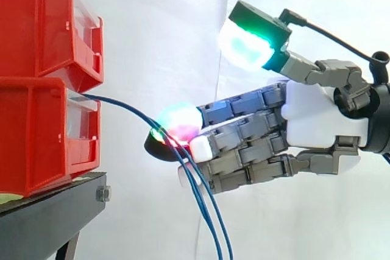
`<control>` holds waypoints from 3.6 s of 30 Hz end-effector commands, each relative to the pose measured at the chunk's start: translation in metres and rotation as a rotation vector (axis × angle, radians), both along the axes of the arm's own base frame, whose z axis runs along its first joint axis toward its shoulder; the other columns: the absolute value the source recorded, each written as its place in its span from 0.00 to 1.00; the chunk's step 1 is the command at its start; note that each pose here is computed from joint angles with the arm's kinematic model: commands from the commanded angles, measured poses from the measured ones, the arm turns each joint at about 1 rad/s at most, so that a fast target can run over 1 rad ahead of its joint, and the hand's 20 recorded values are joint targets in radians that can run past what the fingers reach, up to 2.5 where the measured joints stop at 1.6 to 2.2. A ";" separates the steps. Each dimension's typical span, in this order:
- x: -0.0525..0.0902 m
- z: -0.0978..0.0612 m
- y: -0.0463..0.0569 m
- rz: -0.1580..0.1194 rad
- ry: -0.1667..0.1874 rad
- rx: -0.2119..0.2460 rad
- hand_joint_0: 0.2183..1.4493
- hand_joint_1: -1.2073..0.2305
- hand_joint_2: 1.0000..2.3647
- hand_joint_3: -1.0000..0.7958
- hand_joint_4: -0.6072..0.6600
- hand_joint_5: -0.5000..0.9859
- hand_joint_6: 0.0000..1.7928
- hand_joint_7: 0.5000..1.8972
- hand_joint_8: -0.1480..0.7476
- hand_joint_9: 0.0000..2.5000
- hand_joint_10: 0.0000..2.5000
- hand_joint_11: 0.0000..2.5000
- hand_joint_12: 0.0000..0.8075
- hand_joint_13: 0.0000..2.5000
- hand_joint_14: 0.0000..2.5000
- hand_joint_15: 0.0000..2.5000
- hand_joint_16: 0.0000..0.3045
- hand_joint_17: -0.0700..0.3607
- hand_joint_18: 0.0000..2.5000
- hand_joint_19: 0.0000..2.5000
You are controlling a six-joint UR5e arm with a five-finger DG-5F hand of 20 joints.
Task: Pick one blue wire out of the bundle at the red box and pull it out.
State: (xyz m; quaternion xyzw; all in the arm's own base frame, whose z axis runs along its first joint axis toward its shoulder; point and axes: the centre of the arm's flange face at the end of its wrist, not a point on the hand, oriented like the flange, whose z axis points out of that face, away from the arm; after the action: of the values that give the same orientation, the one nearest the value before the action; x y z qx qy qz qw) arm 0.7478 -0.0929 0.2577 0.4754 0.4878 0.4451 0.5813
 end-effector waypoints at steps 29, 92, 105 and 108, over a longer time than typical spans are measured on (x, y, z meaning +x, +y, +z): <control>0.017 -0.053 0.032 0.025 -0.026 -0.011 0.28 0.34 0.00 0.30 0.77 0.26 0.28 0.38 0.53 0.31 0.01 0.21 0.52 0.26 0.01 0.15 0.19 0.47 0.15 0.13; 0.040 -0.044 0.015 0.003 -0.047 0.001 0.35 0.32 0.02 0.53 0.54 0.19 0.52 0.19 0.55 0.31 0.00 0.24 0.52 0.31 0.01 0.16 0.19 0.47 0.25 0.14; 0.033 -0.031 0.010 0.031 -0.019 -0.001 0.34 0.34 0.02 0.52 0.59 0.20 0.52 0.18 0.56 0.32 0.00 0.25 0.53 0.32 0.01 0.17 0.19 0.47 0.26 0.15; 0.024 -0.016 0.007 0.048 0.025 -0.010 0.34 0.34 0.02 0.52 0.59 0.20 0.52 0.18 0.56 0.32 0.00 0.25 0.52 0.32 0.01 0.17 0.19 0.46 0.26 0.16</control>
State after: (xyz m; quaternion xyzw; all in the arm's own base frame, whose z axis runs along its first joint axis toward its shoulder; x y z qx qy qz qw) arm 0.7794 -0.0831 0.2308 0.4641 0.4924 0.4567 0.5776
